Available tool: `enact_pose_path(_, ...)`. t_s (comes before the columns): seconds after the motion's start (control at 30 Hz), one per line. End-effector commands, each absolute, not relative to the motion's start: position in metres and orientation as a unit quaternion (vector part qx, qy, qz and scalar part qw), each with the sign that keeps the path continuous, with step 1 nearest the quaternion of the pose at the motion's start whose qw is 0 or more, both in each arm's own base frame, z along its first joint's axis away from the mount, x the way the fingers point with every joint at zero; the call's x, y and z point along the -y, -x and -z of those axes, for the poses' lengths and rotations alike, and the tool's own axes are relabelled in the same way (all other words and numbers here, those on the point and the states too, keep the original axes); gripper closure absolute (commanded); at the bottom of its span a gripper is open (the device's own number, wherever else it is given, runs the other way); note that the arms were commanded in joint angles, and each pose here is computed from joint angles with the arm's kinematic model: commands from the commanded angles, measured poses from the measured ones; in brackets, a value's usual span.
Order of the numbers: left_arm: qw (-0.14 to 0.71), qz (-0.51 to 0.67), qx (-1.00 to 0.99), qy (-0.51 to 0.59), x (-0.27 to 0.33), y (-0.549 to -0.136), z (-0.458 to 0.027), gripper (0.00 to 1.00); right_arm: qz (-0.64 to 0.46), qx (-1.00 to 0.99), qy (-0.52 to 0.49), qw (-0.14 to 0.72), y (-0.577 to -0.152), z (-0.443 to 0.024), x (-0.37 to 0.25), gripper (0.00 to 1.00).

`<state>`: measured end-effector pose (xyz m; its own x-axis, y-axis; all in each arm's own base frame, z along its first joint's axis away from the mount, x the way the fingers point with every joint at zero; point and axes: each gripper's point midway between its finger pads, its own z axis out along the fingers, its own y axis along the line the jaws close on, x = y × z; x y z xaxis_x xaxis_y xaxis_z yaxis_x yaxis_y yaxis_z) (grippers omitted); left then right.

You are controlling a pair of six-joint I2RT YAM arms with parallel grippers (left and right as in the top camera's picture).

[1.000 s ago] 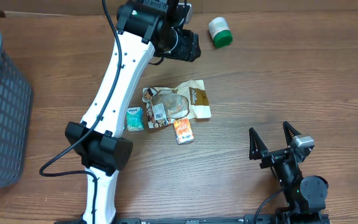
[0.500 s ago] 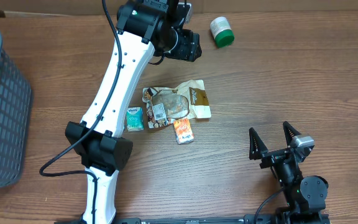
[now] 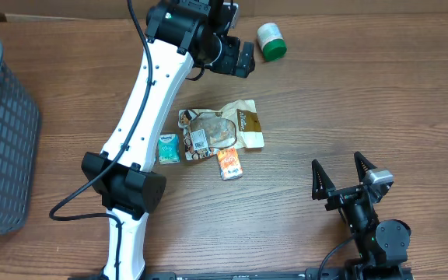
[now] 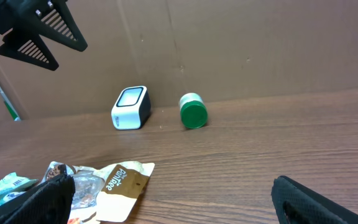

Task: Scan the item barcode
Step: 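Withdraw the left gripper back to the basket edge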

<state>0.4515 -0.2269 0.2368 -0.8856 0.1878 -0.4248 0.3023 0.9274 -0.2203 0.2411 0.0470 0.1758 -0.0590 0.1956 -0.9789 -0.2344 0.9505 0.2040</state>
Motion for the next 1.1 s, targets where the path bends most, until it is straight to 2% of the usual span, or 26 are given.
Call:
enact_pose_path(0.0,0.235,0.069,-0.963,-0.112,0.201,-0.463,-0.243,0.01,-0.158,-0.711,0.015,0.685,-0.241,-0.173,-0.048,0.0)
enact_pose_path(0.3,0.228,0.026,-0.971,-0.067,0.152,-0.474,-0.239,0.01,-0.158,-0.711,0.015,0.685,-0.241,-0.173,-0.048,0.0)
enact_pose_path(0.57,0.207,-0.005,-0.978,0.042,0.046,-0.484,-0.234,0.0,-0.158,-0.711,0.015,0.685,-0.241,-0.173,-0.048,0.0)
enact_pose_path(0.73,0.178,0.006,-0.978,0.111,-0.014,-0.475,-0.229,0.0,-0.158,-0.711,0.015,0.685,-0.241,-0.173,-0.048,0.0)
enact_pose_path(0.87,0.158,0.035,-0.979,0.126,-0.042,-0.464,-0.226,0.0,-0.158,-0.711,0.015,0.685,-0.241,-0.173,-0.048,0.0)
enact_pose_path(1.07,0.137,0.038,-0.98,0.137,-0.055,-0.452,-0.223,0.0,-0.158,-0.711,0.015,0.685,-0.241,-0.173,-0.048,0.0)
